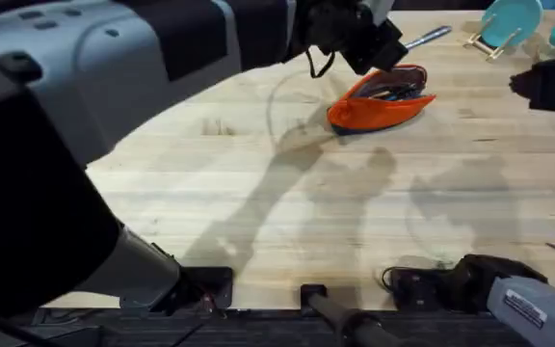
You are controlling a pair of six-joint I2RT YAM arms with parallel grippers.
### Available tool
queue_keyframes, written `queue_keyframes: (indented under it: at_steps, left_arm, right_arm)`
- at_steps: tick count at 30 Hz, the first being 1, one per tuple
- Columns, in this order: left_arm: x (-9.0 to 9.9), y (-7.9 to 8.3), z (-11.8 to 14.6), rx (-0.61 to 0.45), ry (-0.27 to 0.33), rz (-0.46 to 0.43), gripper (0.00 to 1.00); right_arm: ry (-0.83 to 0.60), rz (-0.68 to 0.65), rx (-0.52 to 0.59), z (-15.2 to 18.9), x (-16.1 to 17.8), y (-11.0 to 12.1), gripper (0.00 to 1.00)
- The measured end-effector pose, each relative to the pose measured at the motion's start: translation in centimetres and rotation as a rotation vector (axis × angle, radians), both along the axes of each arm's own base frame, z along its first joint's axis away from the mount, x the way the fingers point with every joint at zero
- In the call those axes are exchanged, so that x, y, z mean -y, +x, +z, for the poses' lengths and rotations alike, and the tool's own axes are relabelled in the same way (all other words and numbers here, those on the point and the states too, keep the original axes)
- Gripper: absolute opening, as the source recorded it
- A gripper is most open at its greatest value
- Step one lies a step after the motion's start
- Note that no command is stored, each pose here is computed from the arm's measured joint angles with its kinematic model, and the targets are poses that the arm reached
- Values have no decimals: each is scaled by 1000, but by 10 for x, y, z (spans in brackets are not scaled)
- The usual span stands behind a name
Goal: Unzip the bag, pick up the pens from the table one at a time and place them inside, then zip the bag closed.
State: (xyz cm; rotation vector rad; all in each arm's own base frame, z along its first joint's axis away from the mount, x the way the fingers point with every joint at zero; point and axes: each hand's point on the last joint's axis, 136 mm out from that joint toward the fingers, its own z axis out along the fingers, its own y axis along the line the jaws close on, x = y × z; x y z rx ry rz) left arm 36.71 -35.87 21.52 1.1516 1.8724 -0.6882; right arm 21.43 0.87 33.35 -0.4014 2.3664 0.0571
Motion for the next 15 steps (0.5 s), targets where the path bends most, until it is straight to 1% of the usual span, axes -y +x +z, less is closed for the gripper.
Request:
queue_keyframes:
  at_steps: [2,6,15]
  left_arm:
    - [3,-4,1,-1,-7,-23,41]
    - [5,-6,2,0,-15,-42,41]
    - [14,-5,14,52,-58,-67,41]
  right_arm:
    - [-5,-5,-1,0,1,0,996]
    - [-8,-7,-1,0,2,0,996]
    - [-8,-7,-2,0,2,0,996]
